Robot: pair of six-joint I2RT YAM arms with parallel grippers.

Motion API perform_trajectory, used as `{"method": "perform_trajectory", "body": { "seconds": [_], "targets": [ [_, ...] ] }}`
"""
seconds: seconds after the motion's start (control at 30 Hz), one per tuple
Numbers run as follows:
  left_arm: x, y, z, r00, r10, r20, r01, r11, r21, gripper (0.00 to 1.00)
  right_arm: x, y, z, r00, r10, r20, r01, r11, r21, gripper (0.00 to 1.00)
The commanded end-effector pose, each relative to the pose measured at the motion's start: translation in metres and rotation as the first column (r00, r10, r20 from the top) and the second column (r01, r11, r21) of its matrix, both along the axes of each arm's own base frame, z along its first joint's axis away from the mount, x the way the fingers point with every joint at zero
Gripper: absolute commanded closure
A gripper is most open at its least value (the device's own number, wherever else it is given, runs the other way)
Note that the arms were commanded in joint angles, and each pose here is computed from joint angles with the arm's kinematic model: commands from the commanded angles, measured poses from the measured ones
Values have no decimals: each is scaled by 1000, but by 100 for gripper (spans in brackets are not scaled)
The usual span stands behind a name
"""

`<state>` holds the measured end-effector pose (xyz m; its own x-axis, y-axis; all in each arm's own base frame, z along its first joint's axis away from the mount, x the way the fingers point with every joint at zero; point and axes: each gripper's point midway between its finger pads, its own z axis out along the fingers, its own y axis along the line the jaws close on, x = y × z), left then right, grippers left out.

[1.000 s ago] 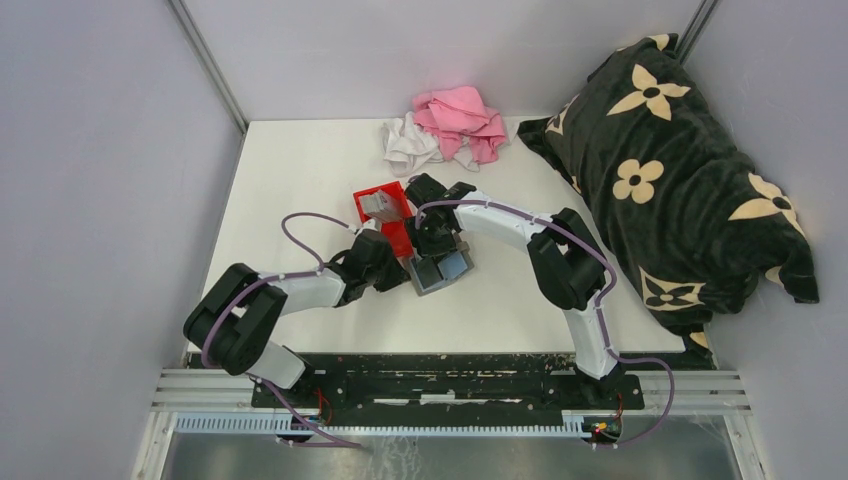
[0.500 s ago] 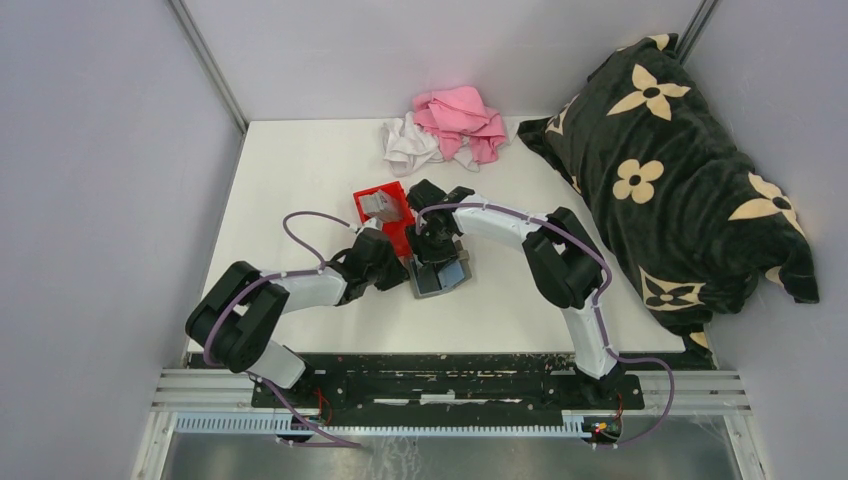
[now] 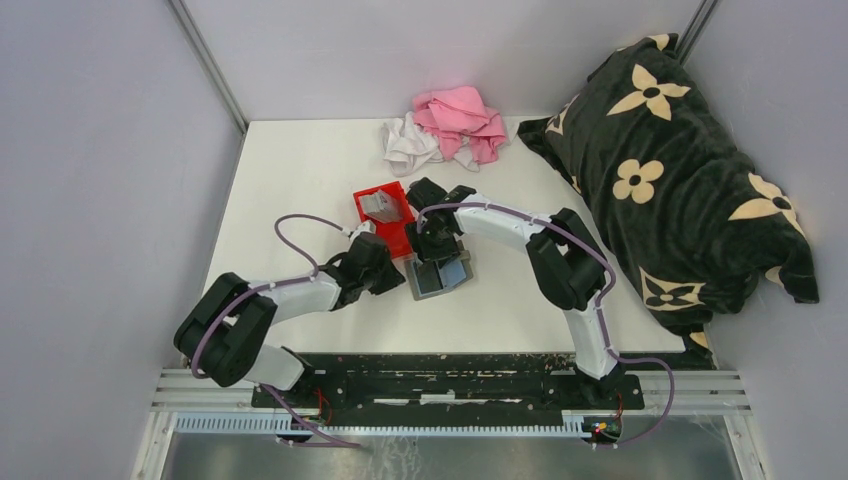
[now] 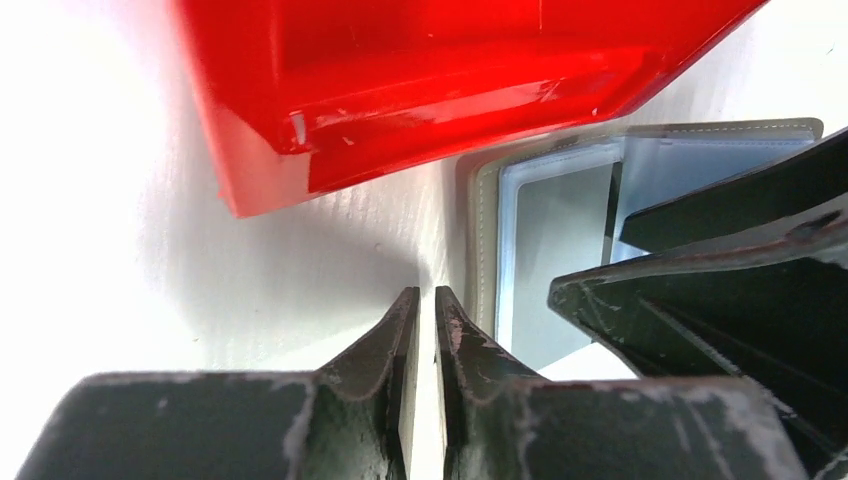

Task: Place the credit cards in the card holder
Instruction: Insert the credit card into the card holder, then pick up the credit card from the storage box.

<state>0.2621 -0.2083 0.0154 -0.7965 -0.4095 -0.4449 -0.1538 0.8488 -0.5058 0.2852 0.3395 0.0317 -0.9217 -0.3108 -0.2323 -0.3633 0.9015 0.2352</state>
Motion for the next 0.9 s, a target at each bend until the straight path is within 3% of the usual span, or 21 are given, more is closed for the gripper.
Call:
{"method": "perform_trajectory", "body": {
  "seconds": [0.0,0.2,0.3,0.4,0.5,0.57,0.63,0.67,0.7,0.73,0.77,0.83,0.87],
  "targets": [
    [-30,38,-29,996,17,-92,-1,985,172,79,13,9,38,995,4,103,-11,998,60,37],
    [-30,47,-19,997,44,-67,-30,980,198,70,21,11,56,987,23,160,-35,997,72,32],
    [-24,52,-1,998,58,-21,-52,975,214,67,31,13,80,966,54,252,-76,994,77,32],
    [-11,57,31,995,68,74,-83,972,220,64,45,15,114,913,100,397,-129,990,48,32],
    [1,66,71,977,94,194,-136,966,221,54,63,13,148,839,113,532,-137,991,5,34],
    [8,72,96,955,117,271,-176,963,203,48,77,14,168,788,89,609,-123,992,15,44],
    [12,77,117,929,150,338,-216,962,168,39,93,19,186,722,19,691,-93,993,70,71],
    [13,79,125,920,164,357,-229,962,150,38,99,22,192,700,-17,714,-79,992,100,77],
    [14,80,132,912,180,367,-244,961,134,36,101,26,197,693,-32,720,-90,987,130,78],
    [14,82,137,907,199,371,-261,957,125,31,103,34,203,697,-33,716,-118,980,160,69],
    [16,84,140,900,220,375,-283,952,119,26,105,41,209,705,-39,708,-138,972,191,54],
    [20,91,145,886,257,386,-322,940,114,12,109,58,216,726,-12,688,-221,943,249,7],
    [23,95,147,879,274,390,-339,934,109,4,109,69,213,734,22,679,-282,919,274,0]
  ]
}}
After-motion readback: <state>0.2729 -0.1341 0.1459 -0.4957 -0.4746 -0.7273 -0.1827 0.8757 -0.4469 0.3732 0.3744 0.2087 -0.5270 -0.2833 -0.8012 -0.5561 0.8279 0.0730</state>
